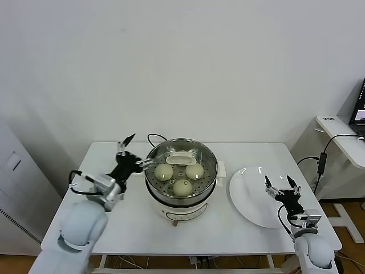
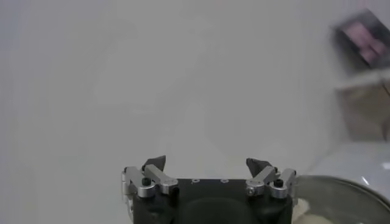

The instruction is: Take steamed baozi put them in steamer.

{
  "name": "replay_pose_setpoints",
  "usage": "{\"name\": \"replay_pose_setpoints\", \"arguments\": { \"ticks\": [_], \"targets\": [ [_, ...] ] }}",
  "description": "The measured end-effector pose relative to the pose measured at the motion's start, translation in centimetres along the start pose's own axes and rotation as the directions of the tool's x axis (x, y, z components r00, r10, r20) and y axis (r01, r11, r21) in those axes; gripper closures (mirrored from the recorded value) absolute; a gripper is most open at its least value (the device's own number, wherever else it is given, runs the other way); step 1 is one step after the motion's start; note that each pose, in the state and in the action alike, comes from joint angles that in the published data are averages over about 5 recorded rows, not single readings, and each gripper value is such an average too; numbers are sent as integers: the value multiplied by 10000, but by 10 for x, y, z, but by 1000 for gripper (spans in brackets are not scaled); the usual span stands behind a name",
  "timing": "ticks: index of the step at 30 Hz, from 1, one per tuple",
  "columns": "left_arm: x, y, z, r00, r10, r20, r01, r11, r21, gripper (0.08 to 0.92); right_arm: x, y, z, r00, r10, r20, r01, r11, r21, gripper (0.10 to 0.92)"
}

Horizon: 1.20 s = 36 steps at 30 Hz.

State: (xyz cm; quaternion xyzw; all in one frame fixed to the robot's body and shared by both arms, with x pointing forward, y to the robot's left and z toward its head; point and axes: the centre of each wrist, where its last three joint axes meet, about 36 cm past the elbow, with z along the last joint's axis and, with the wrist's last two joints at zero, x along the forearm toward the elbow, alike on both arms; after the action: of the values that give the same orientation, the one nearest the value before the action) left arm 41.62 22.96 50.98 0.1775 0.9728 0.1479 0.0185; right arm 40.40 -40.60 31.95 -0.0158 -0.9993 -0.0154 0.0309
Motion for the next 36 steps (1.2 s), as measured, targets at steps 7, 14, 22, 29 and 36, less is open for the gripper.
{"name": "replay_pose_setpoints", "arguments": {
  "ticks": [7, 14, 22, 29, 36],
  "targets": [
    [-3, 29, 61, 9914, -692, -1107, 820, 9900, 1152, 177, 4, -1, -6, 9999, 154, -36, -154, 9998, 132, 200],
    [0, 51, 107, 9712, -1360, -1954, 1704, 9703, 1715, 177, 3, -3, -12, 9998, 115, -157, -110, 9995, 298, 200],
    [8, 61, 140, 9464, -1881, -2624, 2465, 9458, 2113, 177, 3, 0, -9, 9992, 85, -400, -72, 9995, 321, 200],
    [14, 59, 152, 9351, -2047, -2892, 2756, 9331, 2308, 177, 3, 2, -8, 9985, 99, -532, -78, 9992, 393, 200],
    [18, 56, 156, 9304, -2049, -3038, 2846, 9263, 2469, 177, 1, 1, -9, 9982, 134, -588, -102, 9985, 533, 200]
  ]
}}
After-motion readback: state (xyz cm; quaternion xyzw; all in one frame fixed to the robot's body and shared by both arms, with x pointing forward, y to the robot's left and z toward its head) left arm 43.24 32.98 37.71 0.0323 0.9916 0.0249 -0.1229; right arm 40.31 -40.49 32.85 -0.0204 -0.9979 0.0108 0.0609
